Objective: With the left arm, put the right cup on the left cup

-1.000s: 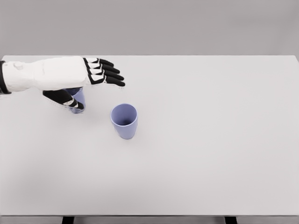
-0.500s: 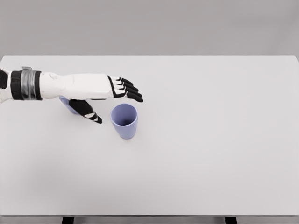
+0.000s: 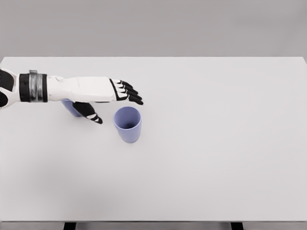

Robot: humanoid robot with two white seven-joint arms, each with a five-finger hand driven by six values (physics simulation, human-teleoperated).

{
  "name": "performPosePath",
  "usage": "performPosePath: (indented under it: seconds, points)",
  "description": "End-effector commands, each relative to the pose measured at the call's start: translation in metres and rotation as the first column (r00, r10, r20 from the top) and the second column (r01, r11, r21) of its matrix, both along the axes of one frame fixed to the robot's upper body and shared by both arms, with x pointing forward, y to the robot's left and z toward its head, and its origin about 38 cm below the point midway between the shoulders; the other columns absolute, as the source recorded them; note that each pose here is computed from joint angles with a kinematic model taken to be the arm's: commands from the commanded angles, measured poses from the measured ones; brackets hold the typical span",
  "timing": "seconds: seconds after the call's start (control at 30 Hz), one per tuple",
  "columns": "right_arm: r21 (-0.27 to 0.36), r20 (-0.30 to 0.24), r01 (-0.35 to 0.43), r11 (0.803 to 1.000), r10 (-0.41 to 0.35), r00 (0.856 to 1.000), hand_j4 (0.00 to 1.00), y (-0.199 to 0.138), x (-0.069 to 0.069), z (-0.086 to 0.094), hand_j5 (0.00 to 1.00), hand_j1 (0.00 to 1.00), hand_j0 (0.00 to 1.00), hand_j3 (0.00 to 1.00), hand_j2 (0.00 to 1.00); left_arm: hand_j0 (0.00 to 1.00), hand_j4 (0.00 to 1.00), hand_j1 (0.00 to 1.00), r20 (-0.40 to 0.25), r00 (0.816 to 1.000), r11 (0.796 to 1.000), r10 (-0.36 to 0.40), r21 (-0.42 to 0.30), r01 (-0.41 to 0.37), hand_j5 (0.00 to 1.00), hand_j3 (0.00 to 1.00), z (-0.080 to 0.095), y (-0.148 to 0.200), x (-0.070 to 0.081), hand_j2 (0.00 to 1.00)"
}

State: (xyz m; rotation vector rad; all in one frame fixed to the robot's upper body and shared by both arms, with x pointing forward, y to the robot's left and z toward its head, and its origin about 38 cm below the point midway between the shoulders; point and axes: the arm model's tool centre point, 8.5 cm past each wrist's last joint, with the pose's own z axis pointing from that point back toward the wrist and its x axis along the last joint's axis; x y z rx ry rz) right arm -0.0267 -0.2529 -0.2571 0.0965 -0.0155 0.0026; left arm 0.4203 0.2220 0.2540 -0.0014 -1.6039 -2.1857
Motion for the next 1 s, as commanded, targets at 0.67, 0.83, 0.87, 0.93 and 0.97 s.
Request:
performPosePath:
  seconds: [0.67,0.83,0.87,0.93,0.97]
  points:
    - [0.0,0.0,0.0,1.0,0.0,1.0,1.0,0.0,0.0,0.0,1.0,1.0,1.0,1.0,1.0,1.0,1.0,1.0,-0.054,0.999,1.0,0.002,-0.01,-0.003,1.0,1.0,-0.028,-0.015,0.006,1.0]
    - [0.0,0.0,0.0,1.0,0.0,1.0,1.0,0.0,0.0,0.0,1.0,1.0,1.0,1.0,1.0,1.0,1.0,1.0,-0.036,0.999,0.999,0.025,0.026,-0.024,1.0,1.0,-0.035,-0.011,0.014,1.0]
    - [0.0,0.0,0.0,1.0,0.0,1.0,1.0,0.0,0.0,0.0,1.0,1.0,1.0,1.0,1.0,1.0,1.0,1.0,-0.036,0.999,1.0,0.019,0.023,-0.018,1.0,1.0,-0.035,-0.014,0.013,1.0]
    - [0.0,0.0,0.0,1.0,0.0,1.0,1.0,0.0,0.0,0.0,1.0,1.0,1.0,1.0,1.0,1.0,1.0,1.0,-0.048,0.999,1.0,0.014,0.021,-0.013,1.0,1.0,-0.04,-0.016,0.011,1.0]
    - [0.0,0.0,0.0,1.0,0.0,1.0,1.0,0.0,0.0,0.0,1.0,1.0,1.0,1.0,1.0,1.0,1.0,1.0,-0.048,0.999,1.0,0.014,0.021,-0.013,1.0,1.0,-0.04,-0.016,0.011,1.0]
